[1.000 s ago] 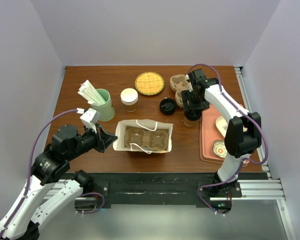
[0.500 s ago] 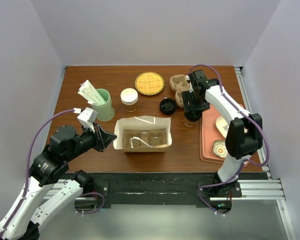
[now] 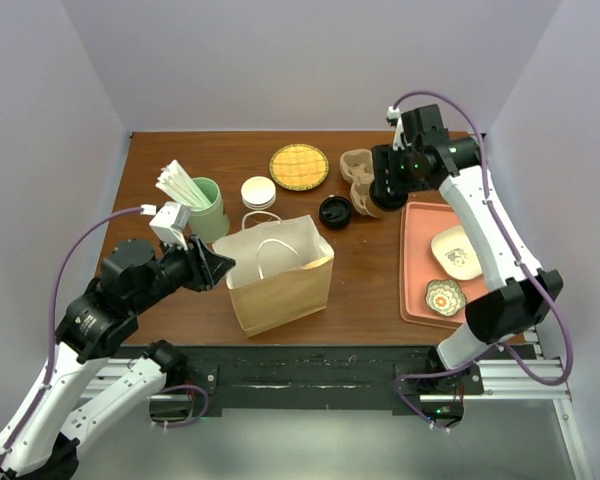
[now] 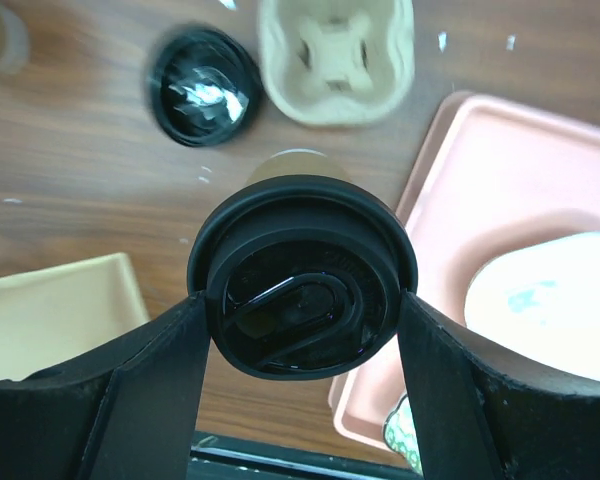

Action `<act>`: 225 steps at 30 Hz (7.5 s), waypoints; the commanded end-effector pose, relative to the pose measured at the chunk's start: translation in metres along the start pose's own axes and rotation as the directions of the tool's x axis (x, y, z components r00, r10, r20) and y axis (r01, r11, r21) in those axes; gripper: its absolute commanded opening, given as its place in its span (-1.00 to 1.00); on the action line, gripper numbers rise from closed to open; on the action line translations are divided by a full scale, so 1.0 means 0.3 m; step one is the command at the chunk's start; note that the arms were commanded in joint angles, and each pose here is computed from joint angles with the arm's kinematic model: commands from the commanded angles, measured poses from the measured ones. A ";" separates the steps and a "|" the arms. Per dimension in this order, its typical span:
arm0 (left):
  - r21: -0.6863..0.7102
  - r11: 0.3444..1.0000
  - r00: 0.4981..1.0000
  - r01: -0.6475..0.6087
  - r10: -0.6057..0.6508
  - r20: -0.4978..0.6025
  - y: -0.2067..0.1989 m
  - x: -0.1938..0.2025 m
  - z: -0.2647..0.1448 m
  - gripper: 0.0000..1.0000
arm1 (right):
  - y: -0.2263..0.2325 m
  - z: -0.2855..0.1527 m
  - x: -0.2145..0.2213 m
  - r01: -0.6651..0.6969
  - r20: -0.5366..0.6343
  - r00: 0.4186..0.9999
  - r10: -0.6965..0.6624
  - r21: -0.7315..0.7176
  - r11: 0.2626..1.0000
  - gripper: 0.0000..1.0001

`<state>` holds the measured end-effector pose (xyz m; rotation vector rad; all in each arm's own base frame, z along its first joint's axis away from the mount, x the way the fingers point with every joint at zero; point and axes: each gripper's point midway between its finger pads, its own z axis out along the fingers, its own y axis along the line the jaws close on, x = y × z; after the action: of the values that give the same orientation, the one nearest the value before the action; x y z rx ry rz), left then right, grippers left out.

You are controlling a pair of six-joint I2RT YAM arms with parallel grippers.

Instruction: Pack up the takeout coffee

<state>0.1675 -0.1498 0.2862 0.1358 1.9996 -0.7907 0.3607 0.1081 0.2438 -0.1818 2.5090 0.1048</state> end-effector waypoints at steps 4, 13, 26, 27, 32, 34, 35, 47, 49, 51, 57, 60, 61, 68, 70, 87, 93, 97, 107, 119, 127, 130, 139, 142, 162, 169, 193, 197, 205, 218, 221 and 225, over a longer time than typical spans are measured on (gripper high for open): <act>-0.140 0.989 0.998 0.057 -0.054 0.026 0.015 -0.108 -0.066 -0.07 | 0.160 -0.377 -0.155 0.095 0.254 0.966 -0.050 -0.168 0.981 0.09; -0.277 0.950 0.978 0.144 -0.179 -0.107 0.055 -0.037 -0.075 -0.10 | 0.525 -0.743 -0.183 0.418 0.551 0.823 -0.139 -0.420 0.805 0.03; -0.210 0.968 0.983 0.139 -0.160 -0.085 0.039 -0.032 -0.028 -0.86 | 0.892 -0.951 -0.126 0.665 0.716 0.687 -0.129 -0.546 0.510 0.03; -0.195 0.973 0.987 0.127 -0.143 -0.071 0.033 -0.044 -0.026 -1.00 | 0.907 -0.940 -0.108 0.680 0.714 0.682 -0.159 -0.539 0.497 0.02; -0.079 0.996 0.998 0.034 -0.030 0.049 -0.013 -0.127 -0.012 -1.00 | 0.972 -0.894 -0.041 0.745 0.718 0.636 -0.281 -0.478 0.465 0.02; -0.041 0.999 0.998 0.002 0.000 0.055 -0.027 -0.124 -0.006 -1.00 | 0.983 -0.881 -0.004 0.771 0.715 0.616 -0.331 -0.460 0.440 0.02; -0.025 1.000 0.998 -0.007 0.009 0.066 -0.035 -0.130 -0.001 -1.00 | 0.975 -0.866 -0.005 0.773 0.711 0.610 -0.349 -0.436 0.461 0.01; 0.031 0.996 0.994 -0.082 0.080 0.081 -0.040 -0.099 0.005 -1.00 | 0.899 -0.781 0.019 0.807 0.664 0.547 -0.510 -0.257 0.531 0.00; 0.033 0.997 0.994 -0.066 0.063 0.085 -0.047 -0.107 -0.005 -0.87 | 0.889 -0.806 -0.007 0.797 0.689 0.543 -0.481 -0.242 0.554 0.01; 0.004 0.999 0.994 -0.046 0.046 0.098 -0.039 -0.126 -0.025 -0.65 | 0.892 -0.812 -0.015 0.795 0.700 0.538 -0.469 -0.238 0.557 0.01; -0.128 0.989 0.996 0.078 -0.072 0.051 0.016 -0.103 -0.079 -0.23 | 0.895 -0.801 -0.010 0.817 0.705 0.511 -0.492 -0.220 0.533 0.01; -0.164 0.979 0.993 0.119 -0.113 0.044 0.035 -0.087 -0.089 -0.15 | 0.879 -0.790 -0.009 0.825 0.700 0.496 -0.514 -0.195 0.530 0.01; -0.192 0.973 0.992 0.127 -0.126 0.020 0.051 -0.065 -0.089 -0.13 | 0.876 -0.786 -0.007 0.828 0.699 0.491 -0.521 -0.187 0.529 0.01; -0.223 0.960 0.981 0.171 -0.188 -0.057 0.061 -0.004 -0.059 0.04 | 0.836 -0.775 -0.034 0.810 0.694 0.485 -0.533 -0.127 0.572 0.02; -0.232 0.956 0.977 0.179 -0.200 -0.069 0.065 0.010 -0.058 0.06 | 0.836 -0.781 -0.042 0.803 0.704 0.487 -0.517 -0.128 0.582 0.02; -0.130 0.991 0.999 0.037 -0.041 -0.027 0.036 -0.044 -0.005 -1.00 | 0.851 -0.758 0.120 0.844 0.659 0.519 -0.544 -0.296 0.446 -0.02; 0.055 0.991 0.989 -0.124 0.119 0.090 -0.054 -0.108 -0.004 -1.00 | 0.838 -0.686 0.211 0.850 0.575 0.526 -0.626 -0.342 0.399 -0.04; 0.107 0.978 0.979 -0.179 0.166 0.121 -0.062 -0.082 0.012 -1.00 | 0.825 -0.650 0.195 0.851 0.546 0.524 -0.654 -0.294 0.436 -0.08; 0.141 0.925 0.931 -0.352 0.330 0.158 -0.064 -0.070 0.019 -1.00 | 0.797 -0.553 0.206 0.893 0.490 0.446 -0.749 -0.181 0.412 -0.06; 0.100 0.929 0.925 -0.356 0.336 0.175 -0.052 -0.103 0.023 -1.00 | 0.806 -0.542 0.148 0.905 0.518 0.395 -0.759 -0.077 0.419 -0.06; 0.017 0.945 0.937 -0.326 0.321 0.137 -0.005 -0.113 0.046 -1.00 | 0.734 -0.547 0.130 0.878 0.493 0.428 -0.758 -0.028 0.477 -0.06; -0.001 0.953 0.947 -0.303 0.301 0.110 0.003 -0.111 0.048 -0.98 | 0.699 -0.540 0.120 0.863 0.490 0.447 -0.748 -0.018 0.504 -0.06; -0.084 0.961 0.953 -0.264 0.274 0.127 0.038 -0.145 0.032 -0.40 | 0.672 -0.483 0.110 0.851 0.459 0.481 -0.747 -0.041 0.523 -0.05; -0.103 0.963 0.960 -0.250 0.261 0.105 0.049 -0.141 0.043 -0.18 | 0.681 -0.469 0.105 0.854 0.465 0.477 -0.745 -0.045 0.519 -0.06; -0.210 0.966 0.988 -0.154 0.150 -0.036 0.108 -0.090 0.099 -0.36 | 0.806 -0.442 0.156 0.894 0.518 0.438 -0.734 -0.167 0.416 -0.07; 0.043 0.947 0.943 -0.319 0.313 0.110 -0.039 -0.154 0.130 -1.00 | 0.799 -0.477 0.160 0.911 0.541 0.402 -0.739 -0.156 0.382 -0.10; 0.103 0.869 0.835 -0.483 0.422 0.354 -0.084 -0.183 0.109 -1.00 | 0.667 -0.352 0.237 0.955 0.418 0.251 -0.873 0.038 0.293 -0.14; 0.126 0.869 0.837 -0.478 0.407 0.365 -0.085 -0.160 0.118 -1.00 | 0.684 -0.322 0.236 0.953 0.444 0.236 -0.865 0.066 0.294 -0.14; 0.105 0.864 0.810 -0.493 0.411 0.418 -0.066 -0.150 0.129 -1.00 | 0.730 -0.295 0.194 0.941 0.470 0.229 -0.852 0.115 0.317 -0.14; 0.143 0.795 0.769 -0.589 0.497 0.403 -0.050 -0.049 0.137 -1.00 | 0.725 -0.199 0.237 0.948 0.414 0.224 -0.883 0.118 0.296 -0.14; 0.149 0.803 0.777 -0.578 0.485 0.402 -0.053 -0.051 0.136 -1.00 | 0.740 -0.183 0.253 0.958 0.413 0.211 -0.886 0.095 0.272 -0.14; 0.176 0.813 0.791 -0.555 0.451 0.412 -0.070 -0.050 0.118 -1.00 | 0.740 -0.185 0.225 0.956 0.434 0.228 -0.872 0.071 0.285 -0.14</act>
<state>0.1993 -0.1792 0.2760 0.6303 1.4838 -0.6470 0.2312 0.3078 0.2436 -1.6050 1.5892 -0.1305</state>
